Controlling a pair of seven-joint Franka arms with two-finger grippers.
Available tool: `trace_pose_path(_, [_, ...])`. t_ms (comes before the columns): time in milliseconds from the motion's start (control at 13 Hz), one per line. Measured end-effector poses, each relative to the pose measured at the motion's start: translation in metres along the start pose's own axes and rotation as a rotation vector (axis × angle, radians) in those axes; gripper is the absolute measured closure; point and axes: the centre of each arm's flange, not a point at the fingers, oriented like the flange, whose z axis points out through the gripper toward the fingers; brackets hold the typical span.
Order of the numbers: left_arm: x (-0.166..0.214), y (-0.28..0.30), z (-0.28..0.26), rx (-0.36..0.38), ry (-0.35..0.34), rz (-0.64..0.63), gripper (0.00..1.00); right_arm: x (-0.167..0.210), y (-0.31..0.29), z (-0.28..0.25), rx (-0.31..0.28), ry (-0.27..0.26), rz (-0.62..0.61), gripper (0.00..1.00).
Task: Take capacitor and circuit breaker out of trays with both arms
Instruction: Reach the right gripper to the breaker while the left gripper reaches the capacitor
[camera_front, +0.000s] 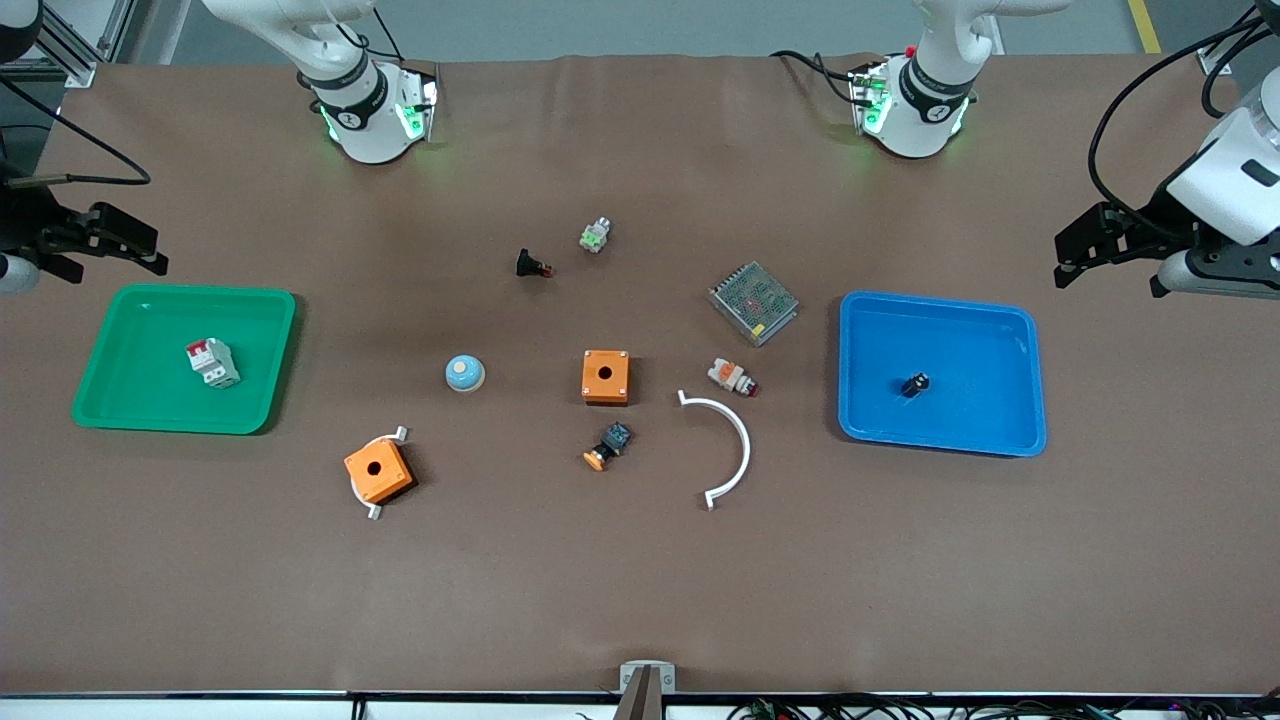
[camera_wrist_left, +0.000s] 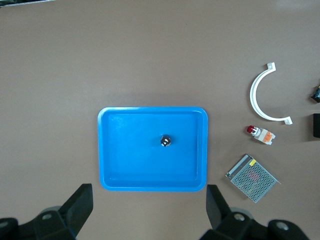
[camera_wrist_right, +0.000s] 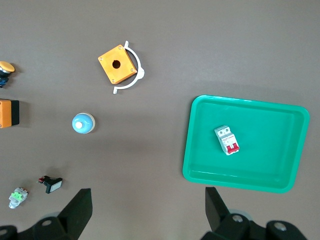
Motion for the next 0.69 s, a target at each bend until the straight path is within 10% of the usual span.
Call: trace_pose_path(692, [0.002, -0.001, 0.018, -0.001, -0.049, -0.002, 0.00, -0.003, 0.011, -0.001, 0.001, 0.004, -0.019, 0.00])
